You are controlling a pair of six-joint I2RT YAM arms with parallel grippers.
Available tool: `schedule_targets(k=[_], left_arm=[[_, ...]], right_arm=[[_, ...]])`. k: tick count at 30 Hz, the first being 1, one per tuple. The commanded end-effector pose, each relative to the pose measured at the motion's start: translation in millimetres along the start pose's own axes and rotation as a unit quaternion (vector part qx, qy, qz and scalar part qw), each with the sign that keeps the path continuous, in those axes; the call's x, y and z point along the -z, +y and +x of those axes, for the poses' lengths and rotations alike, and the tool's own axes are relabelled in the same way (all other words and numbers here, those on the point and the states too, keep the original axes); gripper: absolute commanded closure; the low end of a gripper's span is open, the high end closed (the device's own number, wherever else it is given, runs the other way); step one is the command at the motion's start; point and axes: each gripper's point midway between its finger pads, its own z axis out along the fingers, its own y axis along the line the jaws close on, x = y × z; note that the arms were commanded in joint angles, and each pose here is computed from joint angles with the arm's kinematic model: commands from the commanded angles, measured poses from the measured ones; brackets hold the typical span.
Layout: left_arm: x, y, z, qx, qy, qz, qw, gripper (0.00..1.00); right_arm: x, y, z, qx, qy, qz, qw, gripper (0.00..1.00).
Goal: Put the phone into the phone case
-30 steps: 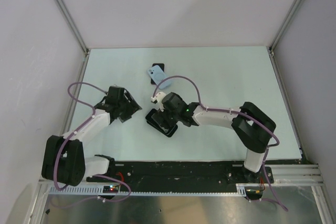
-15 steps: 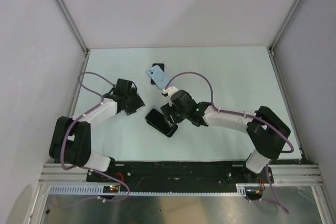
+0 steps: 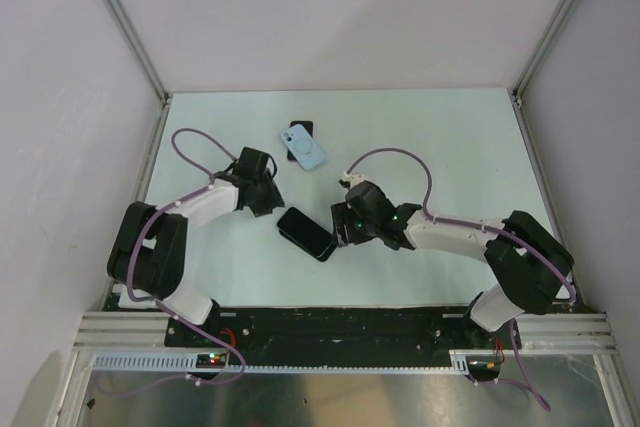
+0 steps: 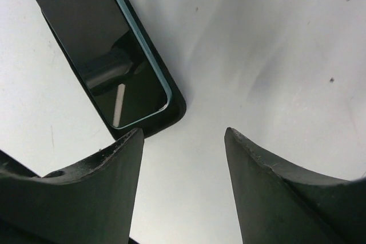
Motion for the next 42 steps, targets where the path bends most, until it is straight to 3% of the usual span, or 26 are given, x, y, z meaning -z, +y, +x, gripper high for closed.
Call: schedule_targets(k=[1, 11, 23, 30, 42], left_arm=[[-1.6, -12.9, -8.3, -0.023, -0.01, 0.009, 1.0, 0.57], [-5.9, -21.5, -2.4, -0.037, -0.003, 0.012, 0.999, 0.59], [-5.1, -27.5, 5.7, -0.045, 0.004, 0.018, 0.999, 0.61], [-3.4, -27.4, 13.9, -0.042, 0.01, 0.02, 0.999, 0.63], [-0.2, -30.2, 30.7, -0.047, 0.019, 0.022, 0.998, 0.64]], right_arm=[[6.7, 23.2, -1.0, -0.072, -0.014, -0.045, 0.996, 0.34], [-10.5, 44.4, 6.1, -0.13, -0.001, -0.084, 0.988, 0.3], [-23.0, 36.9, 10.7, -0.156, 0.004, -0.066, 0.985, 0.28], [-31.9, 34.9, 13.0, -0.166, 0.009, -0.06, 0.984, 0.33], [-39.7, 24.1, 14.6, -0.165, 0.009, -0.028, 0.986, 0.53]])
